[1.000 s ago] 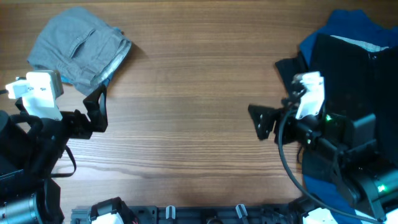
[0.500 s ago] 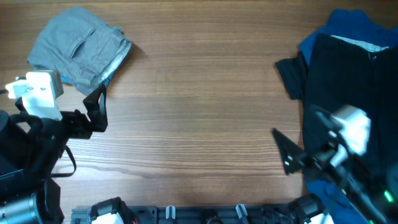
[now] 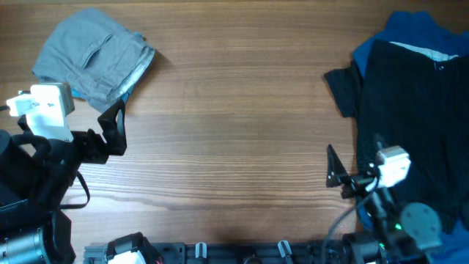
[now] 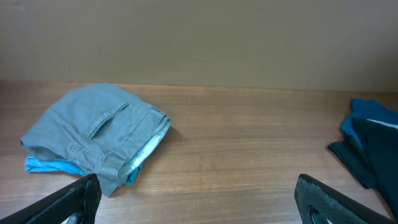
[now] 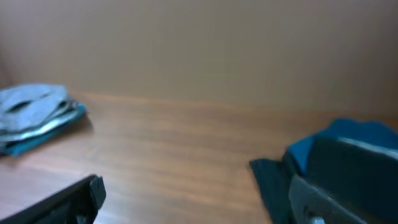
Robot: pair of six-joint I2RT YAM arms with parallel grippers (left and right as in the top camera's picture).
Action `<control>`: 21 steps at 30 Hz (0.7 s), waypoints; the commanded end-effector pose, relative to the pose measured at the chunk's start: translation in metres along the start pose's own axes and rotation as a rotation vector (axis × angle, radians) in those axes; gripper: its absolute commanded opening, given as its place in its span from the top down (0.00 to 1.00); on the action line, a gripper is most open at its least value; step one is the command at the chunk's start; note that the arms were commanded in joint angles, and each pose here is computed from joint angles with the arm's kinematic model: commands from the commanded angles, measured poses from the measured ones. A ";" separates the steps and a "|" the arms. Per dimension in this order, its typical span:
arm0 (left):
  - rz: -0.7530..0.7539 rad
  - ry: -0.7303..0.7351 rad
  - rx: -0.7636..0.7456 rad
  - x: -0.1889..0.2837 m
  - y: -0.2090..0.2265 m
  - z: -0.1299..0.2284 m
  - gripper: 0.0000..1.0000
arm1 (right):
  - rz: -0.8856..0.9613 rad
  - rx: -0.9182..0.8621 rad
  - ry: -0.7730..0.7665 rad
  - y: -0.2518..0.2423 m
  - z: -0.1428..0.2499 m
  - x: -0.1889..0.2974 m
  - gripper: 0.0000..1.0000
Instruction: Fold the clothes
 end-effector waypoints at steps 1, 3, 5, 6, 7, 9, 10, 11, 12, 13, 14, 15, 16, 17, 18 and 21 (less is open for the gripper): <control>0.003 -0.002 -0.016 0.000 0.000 0.000 0.00 | 0.017 -0.130 -0.047 -0.012 0.027 -0.009 0.00; 0.003 -0.002 -0.016 0.000 0.000 0.000 0.00 | 0.024 -0.162 -0.065 -0.017 0.039 -0.015 0.00; 0.003 -0.002 -0.016 0.000 0.000 0.000 0.00 | 0.028 -0.166 -0.081 -0.022 0.051 -0.024 0.00; 0.003 -0.002 -0.016 0.000 0.000 0.000 0.00 | 0.022 -0.164 -0.096 -0.025 0.058 -0.029 0.00; 0.003 -0.002 -0.016 0.000 0.000 0.000 0.00 | 0.012 -0.160 -0.125 -0.027 0.064 -0.034 0.00; 0.003 -0.002 -0.016 0.000 0.000 0.000 0.00 | 0.015 -0.159 -0.143 -0.030 0.072 -0.038 0.00; 0.003 -0.002 -0.016 0.000 0.000 0.000 0.00 | 0.014 -0.158 -0.145 -0.030 0.072 -0.038 0.00; 0.003 -0.002 -0.016 0.000 0.000 0.000 0.00 | 0.014 -0.158 -0.144 -0.030 0.072 -0.038 0.00; 0.003 -0.002 -0.016 0.000 0.000 0.000 0.00 | 0.015 -0.157 -0.143 -0.030 0.072 -0.038 0.00; 0.003 -0.002 -0.016 0.000 0.000 0.000 0.00 | 0.015 -0.158 -0.143 -0.030 0.072 -0.038 0.00; 0.003 -0.002 -0.016 0.000 0.000 0.000 0.00 | 0.015 -0.158 -0.143 -0.030 0.072 -0.038 0.00; 0.003 -0.002 -0.016 0.000 0.000 0.000 0.00 | 0.015 -0.158 -0.142 -0.030 0.072 -0.038 0.00; 0.003 -0.002 -0.016 0.000 0.000 0.000 0.00 | 0.015 -0.159 -0.142 -0.030 0.072 -0.038 0.00; 0.003 -0.002 -0.016 0.000 0.000 0.000 0.00 | 0.015 -0.158 -0.142 -0.030 0.072 -0.038 0.00; 0.003 -0.002 -0.016 0.000 0.000 0.000 0.00 | 0.015 -0.158 -0.142 -0.030 0.072 -0.038 0.00; 0.003 -0.002 -0.016 0.000 0.000 0.000 0.00 | 0.015 -0.158 -0.142 -0.030 0.072 -0.038 0.00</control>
Point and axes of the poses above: each gripper's point midway between its finger pads, its own x axis back along the fingers, its own y axis along the line the jaws close on, z = x × y, the point moved 9 cm from there along x, back along the fingers, and after that the axes turned 11 degrees about -x, right-handed, at the moved point
